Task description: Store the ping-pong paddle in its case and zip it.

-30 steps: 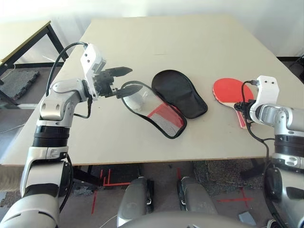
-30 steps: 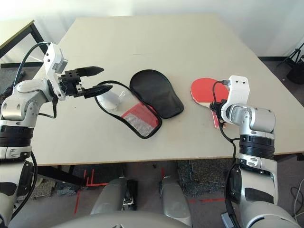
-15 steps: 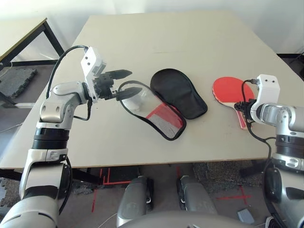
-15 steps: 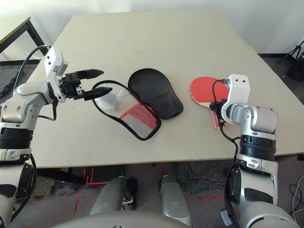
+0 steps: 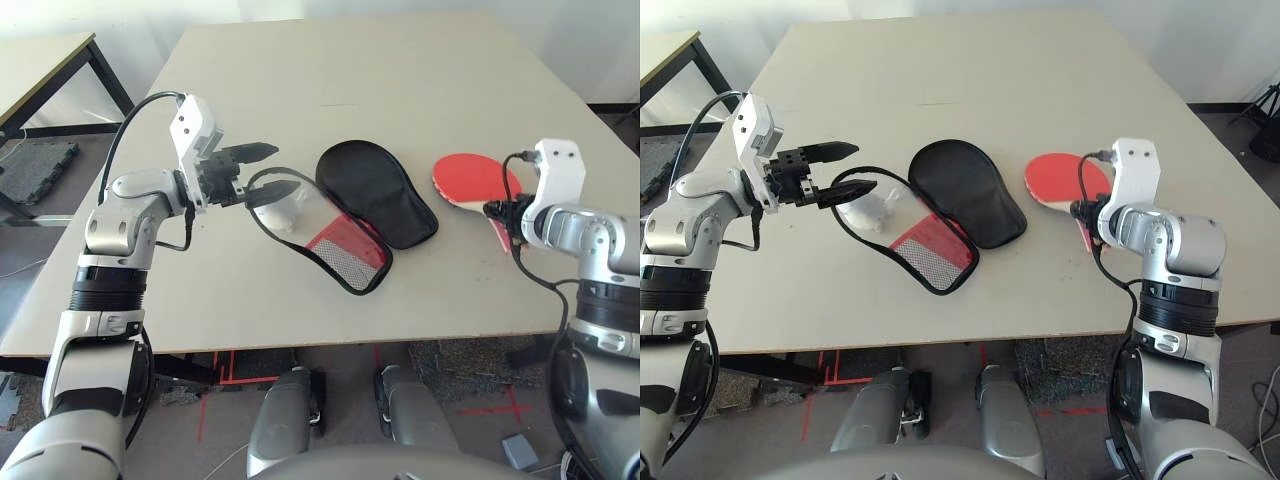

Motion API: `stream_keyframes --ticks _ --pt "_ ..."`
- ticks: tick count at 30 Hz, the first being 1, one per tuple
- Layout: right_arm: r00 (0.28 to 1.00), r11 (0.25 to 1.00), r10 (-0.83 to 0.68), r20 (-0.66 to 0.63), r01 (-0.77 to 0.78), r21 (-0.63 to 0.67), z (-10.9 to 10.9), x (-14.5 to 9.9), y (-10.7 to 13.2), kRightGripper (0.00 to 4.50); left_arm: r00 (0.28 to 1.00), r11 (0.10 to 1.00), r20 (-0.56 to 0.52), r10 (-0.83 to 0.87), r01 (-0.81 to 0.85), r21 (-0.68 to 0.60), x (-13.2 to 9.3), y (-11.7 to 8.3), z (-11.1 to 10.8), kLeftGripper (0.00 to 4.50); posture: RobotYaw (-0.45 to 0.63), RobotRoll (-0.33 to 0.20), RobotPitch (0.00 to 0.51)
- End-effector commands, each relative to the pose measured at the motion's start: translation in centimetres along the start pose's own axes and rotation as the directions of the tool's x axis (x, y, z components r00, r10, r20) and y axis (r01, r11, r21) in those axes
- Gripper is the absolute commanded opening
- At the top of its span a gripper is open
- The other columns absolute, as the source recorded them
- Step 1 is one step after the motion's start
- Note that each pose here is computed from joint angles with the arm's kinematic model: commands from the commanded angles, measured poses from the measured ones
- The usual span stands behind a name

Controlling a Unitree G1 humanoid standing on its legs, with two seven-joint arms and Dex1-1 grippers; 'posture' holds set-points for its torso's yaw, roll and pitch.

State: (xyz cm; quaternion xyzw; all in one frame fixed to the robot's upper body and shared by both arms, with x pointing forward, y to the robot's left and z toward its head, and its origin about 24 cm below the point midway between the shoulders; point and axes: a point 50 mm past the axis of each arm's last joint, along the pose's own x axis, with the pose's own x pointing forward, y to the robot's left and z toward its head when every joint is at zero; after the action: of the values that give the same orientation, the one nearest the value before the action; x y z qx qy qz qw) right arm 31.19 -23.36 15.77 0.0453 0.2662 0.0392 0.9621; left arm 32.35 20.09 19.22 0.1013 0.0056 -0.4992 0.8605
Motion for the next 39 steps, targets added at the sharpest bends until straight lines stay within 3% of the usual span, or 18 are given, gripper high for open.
stream_keyframes --ticks 1,10,15,23,39 --pt "0.997 0.996 0.069 0.040 -0.067 -0.054 1.3 -0.6 1.5 1.80 1.000 1.000 -0.015 0.002 -0.002 -0.006 0.1 0.1 -0.4 4.50 0.00 0.000 0.105" --pt "0.984 0.983 0.167 0.056 -0.162 -0.091 2.4 -0.5 3.7 1.80 1.000 1.000 -0.012 0.009 -0.010 -0.005 0.0 0.1 -0.5 4.50 0.01 0.000 0.100" --pt "0.964 0.954 0.264 0.001 -0.261 -0.148 1.8 0.9 6.5 1.80 1.000 1.000 -0.016 0.022 -0.023 -0.006 -0.3 0.1 -0.5 4.50 0.03 0.000 0.096" --pt "0.943 0.923 0.329 -0.046 -0.331 -0.197 1.0 3.0 9.1 1.80 0.999 0.999 -0.016 0.034 -0.034 -0.008 -0.5 -0.1 -0.6 4.50 0.05 0.000 0.095" --pt "0.951 0.934 0.300 -0.079 -0.310 -0.178 -0.4 5.3 9.4 1.80 0.998 0.998 -0.013 0.065 -0.065 -0.016 -0.8 -0.3 -0.8 4.50 0.07 0.000 0.094"
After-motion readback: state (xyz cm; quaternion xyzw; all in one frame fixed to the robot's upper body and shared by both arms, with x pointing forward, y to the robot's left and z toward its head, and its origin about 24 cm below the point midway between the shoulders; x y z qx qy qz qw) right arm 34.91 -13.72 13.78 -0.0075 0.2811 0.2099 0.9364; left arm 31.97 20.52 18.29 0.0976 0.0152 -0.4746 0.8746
